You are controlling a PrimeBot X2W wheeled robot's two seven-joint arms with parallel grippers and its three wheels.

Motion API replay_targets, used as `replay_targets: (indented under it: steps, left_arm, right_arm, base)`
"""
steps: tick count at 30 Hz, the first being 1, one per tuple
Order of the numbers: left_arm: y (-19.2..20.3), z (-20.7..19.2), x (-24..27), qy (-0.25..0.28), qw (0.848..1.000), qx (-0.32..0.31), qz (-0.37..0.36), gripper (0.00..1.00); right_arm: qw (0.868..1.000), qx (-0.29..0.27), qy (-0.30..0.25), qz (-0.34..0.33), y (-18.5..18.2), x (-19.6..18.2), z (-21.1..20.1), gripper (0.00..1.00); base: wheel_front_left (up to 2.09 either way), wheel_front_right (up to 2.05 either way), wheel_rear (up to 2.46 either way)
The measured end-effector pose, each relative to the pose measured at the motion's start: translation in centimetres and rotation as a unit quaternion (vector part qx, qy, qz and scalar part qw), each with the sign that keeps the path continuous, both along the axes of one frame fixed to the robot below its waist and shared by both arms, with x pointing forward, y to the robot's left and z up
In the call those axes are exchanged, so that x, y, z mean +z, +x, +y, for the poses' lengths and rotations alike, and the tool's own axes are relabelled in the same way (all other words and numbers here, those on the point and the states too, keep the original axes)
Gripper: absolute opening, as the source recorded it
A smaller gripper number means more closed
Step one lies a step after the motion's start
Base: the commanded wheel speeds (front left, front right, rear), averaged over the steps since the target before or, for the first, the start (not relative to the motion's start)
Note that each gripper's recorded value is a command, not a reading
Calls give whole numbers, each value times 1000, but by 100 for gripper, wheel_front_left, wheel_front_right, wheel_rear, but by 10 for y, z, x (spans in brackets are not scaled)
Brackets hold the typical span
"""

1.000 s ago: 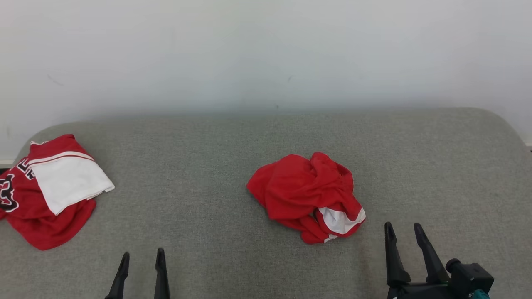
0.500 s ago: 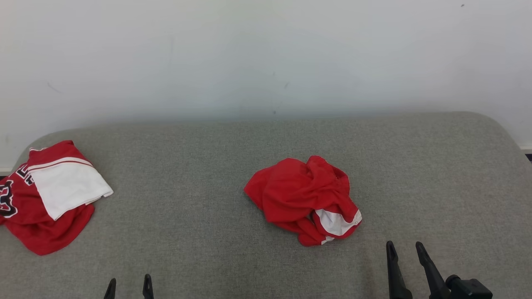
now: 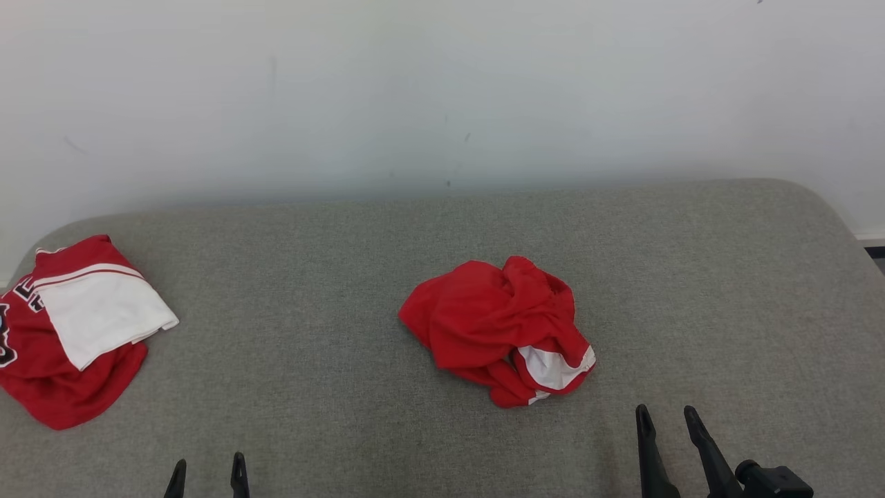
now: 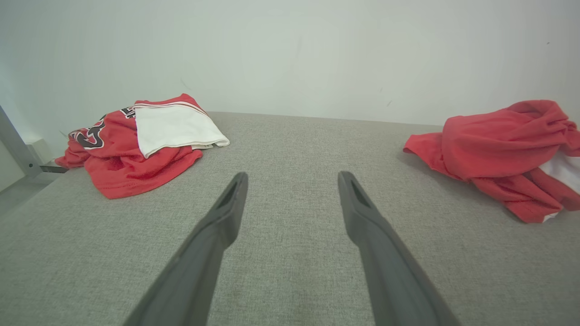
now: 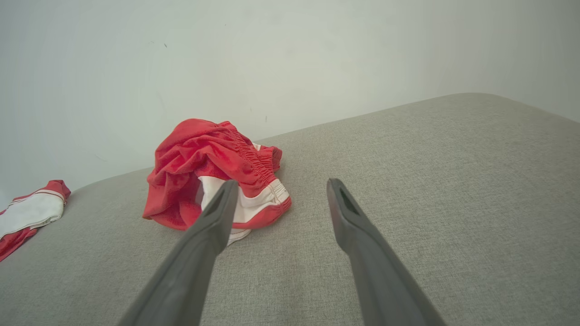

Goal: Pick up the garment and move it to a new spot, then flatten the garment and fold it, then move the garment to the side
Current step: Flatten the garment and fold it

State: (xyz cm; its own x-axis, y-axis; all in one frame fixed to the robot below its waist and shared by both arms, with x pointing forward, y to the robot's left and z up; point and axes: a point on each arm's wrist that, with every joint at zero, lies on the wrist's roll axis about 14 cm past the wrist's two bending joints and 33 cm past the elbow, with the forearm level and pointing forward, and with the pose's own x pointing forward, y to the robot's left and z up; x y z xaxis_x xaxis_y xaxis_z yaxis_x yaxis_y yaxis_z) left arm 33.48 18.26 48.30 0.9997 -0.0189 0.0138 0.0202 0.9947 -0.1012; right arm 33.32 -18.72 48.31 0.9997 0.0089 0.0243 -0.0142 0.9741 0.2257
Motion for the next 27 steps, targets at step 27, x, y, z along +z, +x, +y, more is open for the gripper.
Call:
replay_targets:
  steps: [27]
  left_arm:
    - [45, -67, 25, -7, 993, -111, -37, 100]
  right_arm:
    - [999, -40, 15, 8, -10, -5, -23, 100]
  base:
    - [0, 0, 0]
